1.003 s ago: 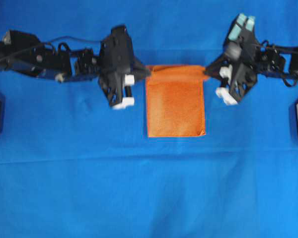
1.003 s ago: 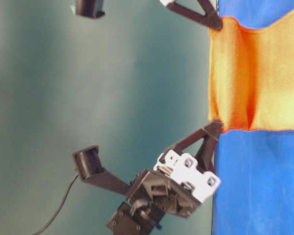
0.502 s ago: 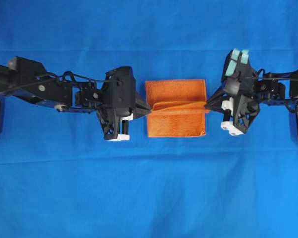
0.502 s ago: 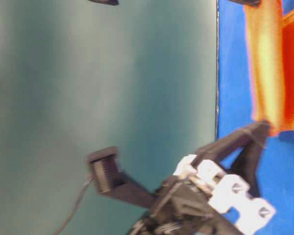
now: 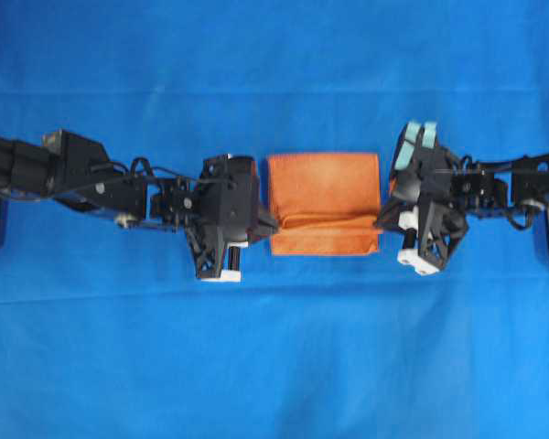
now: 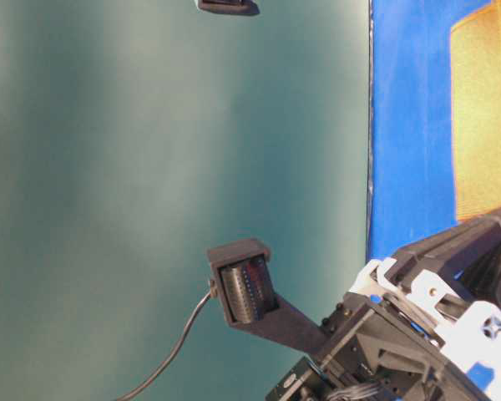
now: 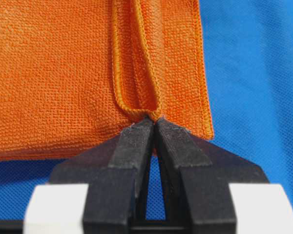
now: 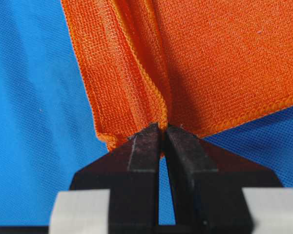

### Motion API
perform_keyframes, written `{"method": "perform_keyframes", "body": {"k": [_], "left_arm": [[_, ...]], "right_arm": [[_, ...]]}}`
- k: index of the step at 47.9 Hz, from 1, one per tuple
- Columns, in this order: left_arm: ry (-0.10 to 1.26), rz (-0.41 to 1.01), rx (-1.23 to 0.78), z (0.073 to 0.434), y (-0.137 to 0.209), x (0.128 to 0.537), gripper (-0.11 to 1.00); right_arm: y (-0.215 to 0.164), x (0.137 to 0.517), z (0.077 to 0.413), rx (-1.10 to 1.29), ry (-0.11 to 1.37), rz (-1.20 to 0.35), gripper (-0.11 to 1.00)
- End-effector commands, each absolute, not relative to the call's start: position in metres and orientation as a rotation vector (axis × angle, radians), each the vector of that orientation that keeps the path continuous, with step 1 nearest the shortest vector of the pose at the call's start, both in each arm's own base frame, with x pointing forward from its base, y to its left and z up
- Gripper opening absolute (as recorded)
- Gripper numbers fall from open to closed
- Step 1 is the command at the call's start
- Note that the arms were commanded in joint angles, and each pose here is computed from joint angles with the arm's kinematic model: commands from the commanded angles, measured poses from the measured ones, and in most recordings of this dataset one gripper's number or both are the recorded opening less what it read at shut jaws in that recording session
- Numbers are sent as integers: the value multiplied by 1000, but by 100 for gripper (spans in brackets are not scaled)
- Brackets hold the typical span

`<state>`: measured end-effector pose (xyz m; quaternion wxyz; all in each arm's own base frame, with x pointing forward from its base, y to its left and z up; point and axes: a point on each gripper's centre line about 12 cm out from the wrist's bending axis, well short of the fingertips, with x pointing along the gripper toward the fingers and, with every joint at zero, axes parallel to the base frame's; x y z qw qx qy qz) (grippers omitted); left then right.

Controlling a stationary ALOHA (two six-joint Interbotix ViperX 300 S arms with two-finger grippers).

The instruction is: Fold the orange towel.

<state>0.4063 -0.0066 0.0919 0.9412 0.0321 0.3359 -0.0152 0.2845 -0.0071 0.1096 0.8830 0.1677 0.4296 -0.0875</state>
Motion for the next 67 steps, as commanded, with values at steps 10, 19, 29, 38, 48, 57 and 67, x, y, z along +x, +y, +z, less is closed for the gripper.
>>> {"method": "perform_keyframes", "body": {"k": [10,19,29,38,48,57,67], "left_arm": [[664,-30,64,100,-7,408,19],[653,-32,69,112,-7,407,63],[647,-35,64,160,-7,390,66],[574,-36,64,203,-7,359,65],[464,-35,64,229,-7,312,65],[320,-28,62,245,-6,267,65],[211,-26,64,255,-5,223,65]], "right_arm": [[-2,297,117,361,859,-169,34],[6,301,129,347,837,-135,64],[8,291,167,342,785,-100,60],[6,271,211,293,658,-64,60],[-3,239,242,232,515,-68,60],[-13,207,261,159,411,-97,60],[-21,179,256,124,347,-139,60]]}}
